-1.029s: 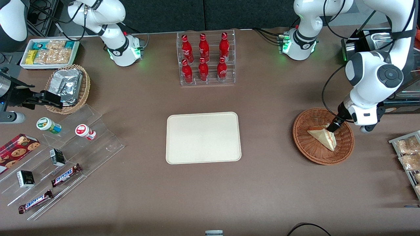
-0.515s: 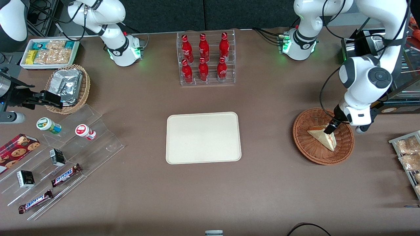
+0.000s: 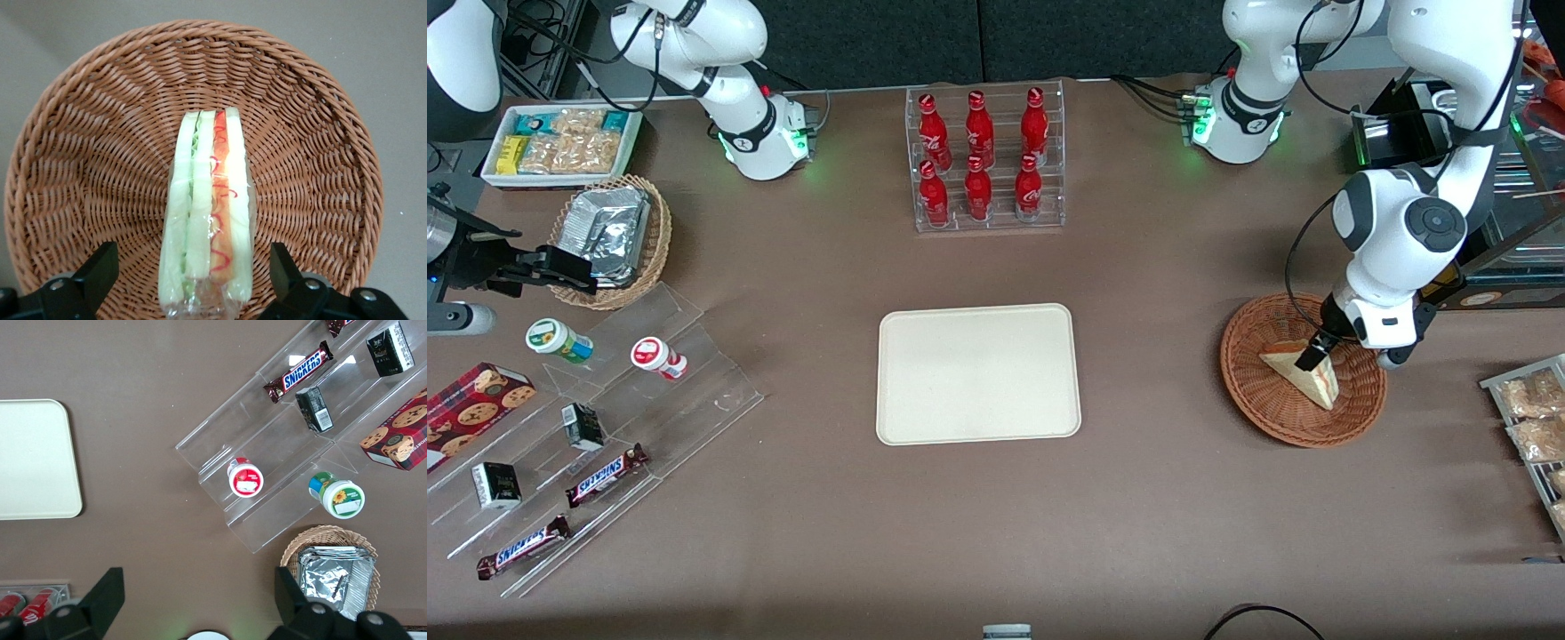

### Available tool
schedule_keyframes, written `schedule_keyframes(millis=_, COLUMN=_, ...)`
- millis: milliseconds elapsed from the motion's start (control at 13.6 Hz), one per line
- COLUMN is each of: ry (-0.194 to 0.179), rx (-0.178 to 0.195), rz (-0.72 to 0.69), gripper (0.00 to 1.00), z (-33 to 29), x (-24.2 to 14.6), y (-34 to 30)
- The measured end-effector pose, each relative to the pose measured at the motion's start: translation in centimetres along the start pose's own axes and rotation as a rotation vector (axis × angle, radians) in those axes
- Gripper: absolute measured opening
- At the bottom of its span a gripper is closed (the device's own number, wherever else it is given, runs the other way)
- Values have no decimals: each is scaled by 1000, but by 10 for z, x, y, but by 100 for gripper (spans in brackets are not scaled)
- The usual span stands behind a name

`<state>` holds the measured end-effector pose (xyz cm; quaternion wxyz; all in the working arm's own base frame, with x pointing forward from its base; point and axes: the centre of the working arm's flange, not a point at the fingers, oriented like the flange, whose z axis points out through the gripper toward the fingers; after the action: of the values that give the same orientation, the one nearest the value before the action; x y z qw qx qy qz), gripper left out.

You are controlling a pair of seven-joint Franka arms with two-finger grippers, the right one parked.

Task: Place sandwich from basket to tray
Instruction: 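Lower the left gripper and close it on the wrapped sandwich, then lift the sandwich and carry it over the cream tray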

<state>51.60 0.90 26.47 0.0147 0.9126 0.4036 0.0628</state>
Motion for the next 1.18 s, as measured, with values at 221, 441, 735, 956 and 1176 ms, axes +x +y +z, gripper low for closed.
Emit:
schedule_keyframes(millis=221, ry=4, rx=-8, rz=-8, gripper=97, z=14, x=-2, y=1)
schedule_keyframes(millis=441, ry=4, rx=-10, rz=-14, gripper=79, z=20, x=-4, y=3)
schedule_keyframes(millis=735, ry=11, rx=-18, rz=-11, gripper=36, z=8, x=0, y=9)
schedule_keyframes(millis=956, ry=-9, rx=47, rz=47, gripper=23, z=-33, x=-2, y=25)
schedule_keyframes(millis=1176, ry=-32, rx=115, rz=114, gripper=23, z=-93, x=-18, y=48)
